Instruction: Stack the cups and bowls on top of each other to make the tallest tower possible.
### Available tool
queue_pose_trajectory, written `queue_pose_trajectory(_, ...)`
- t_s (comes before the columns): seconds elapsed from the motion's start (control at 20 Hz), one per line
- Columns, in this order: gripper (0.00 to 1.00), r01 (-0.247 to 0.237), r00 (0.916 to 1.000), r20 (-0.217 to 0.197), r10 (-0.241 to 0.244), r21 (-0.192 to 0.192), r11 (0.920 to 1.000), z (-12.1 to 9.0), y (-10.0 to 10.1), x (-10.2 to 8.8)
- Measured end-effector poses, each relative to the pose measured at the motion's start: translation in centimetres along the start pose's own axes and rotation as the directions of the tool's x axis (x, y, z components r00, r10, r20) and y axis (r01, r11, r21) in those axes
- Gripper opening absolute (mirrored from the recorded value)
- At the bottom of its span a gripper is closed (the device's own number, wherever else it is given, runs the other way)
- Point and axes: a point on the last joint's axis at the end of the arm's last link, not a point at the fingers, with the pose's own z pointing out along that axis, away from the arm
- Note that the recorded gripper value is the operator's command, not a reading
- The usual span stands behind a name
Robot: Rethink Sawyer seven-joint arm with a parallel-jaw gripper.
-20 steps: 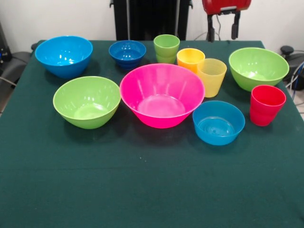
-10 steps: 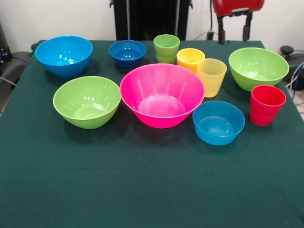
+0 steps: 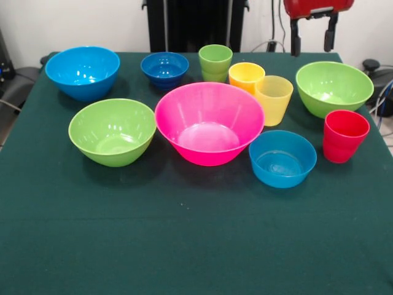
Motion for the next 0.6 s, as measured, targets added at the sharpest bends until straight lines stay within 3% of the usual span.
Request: queue_pose_trajectory(0.6, 1.0, -0.022, 0.9997, 0.014, 0.021, 0.005, 0.9998, -0.6, -1.4, -0.6)
